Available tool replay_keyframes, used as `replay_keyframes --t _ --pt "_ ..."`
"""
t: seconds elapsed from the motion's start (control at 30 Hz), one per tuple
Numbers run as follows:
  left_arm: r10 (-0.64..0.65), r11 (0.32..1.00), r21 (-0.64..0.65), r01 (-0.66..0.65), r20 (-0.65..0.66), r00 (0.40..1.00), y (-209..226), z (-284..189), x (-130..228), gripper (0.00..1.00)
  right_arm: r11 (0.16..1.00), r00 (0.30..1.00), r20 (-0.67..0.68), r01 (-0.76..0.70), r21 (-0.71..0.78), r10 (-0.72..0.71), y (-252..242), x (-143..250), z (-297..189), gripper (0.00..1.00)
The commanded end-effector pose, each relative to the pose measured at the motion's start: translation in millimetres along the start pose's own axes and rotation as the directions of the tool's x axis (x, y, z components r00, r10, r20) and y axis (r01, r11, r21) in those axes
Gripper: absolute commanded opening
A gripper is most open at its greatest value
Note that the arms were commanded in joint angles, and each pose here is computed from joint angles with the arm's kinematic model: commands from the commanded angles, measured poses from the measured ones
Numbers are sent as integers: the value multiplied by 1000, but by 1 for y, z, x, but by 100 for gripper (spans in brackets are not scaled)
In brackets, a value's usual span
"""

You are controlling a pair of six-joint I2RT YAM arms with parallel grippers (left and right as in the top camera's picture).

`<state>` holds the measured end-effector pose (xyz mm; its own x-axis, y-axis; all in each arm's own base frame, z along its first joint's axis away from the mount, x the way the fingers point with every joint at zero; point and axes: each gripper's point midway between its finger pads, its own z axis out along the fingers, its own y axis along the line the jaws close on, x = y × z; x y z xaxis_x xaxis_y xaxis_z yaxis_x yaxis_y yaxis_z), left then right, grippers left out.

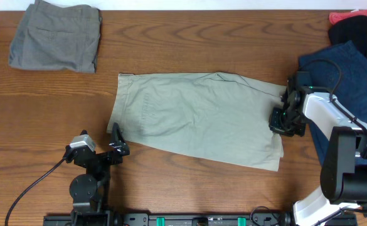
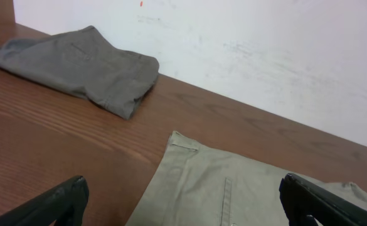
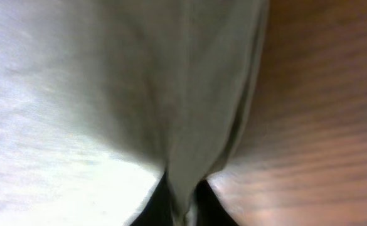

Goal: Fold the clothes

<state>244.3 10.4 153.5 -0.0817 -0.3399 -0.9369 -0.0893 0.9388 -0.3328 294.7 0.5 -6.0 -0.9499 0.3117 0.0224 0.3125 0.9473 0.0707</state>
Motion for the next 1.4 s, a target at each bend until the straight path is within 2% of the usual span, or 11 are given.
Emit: replay_keyframes --t 0.0,0.43,0.47,0.5,0.57,0.7,0.83,0.9,0.97,1.13,1.37 --pt "19 999 -30 -21 -41 999 8 1 15 98 1000 999 33 6 -19 -5 4 -8 4 1" --pt "20 999 -30 -21 -41 999 8 1 15 98 997 973 229 31 -71 -14 19 -57 -6 1" --pt "19 999 -30 -21 -41 999 8 1 15 98 997 973 229 31 -72 -14 19 -58 -6 9" --pt "20 999 -30 -21 -41 999 8 1 15 98 997 973 229 31 -71 -14 19 -58 -6 27" --pt "20 999 -30 -21 -41 999 8 1 15 98 997 974 225 30 -70 -14 19 -57 -7 43" --pt "20 999 -30 -21 -41 999 8 1 15 98 998 979 205 28 -65 -14 20 -56 -15 58" --pt "20 999 -30 -21 -41 999 8 1 15 98 998 978 207 28 -64 -14 23 -60 -41 66" --pt "20 999 -30 -21 -41 999 8 1 15 98 998 974 224 27 -62 -13 24 -64 -61 77" --pt "20 999 -30 -21 -41 999 8 1 15 98 998 966 260 20 -60 -4 22 -70 -86 99" --pt "20 999 -30 -21 -41 999 8 1 15 98 999 915 401 -52 -16 54 -6 -92 -144 99" --pt "19 999 -30 -21 -41 999 8 1 15 98 912 813 558 -343 224 169 -116 -106 -182 99"
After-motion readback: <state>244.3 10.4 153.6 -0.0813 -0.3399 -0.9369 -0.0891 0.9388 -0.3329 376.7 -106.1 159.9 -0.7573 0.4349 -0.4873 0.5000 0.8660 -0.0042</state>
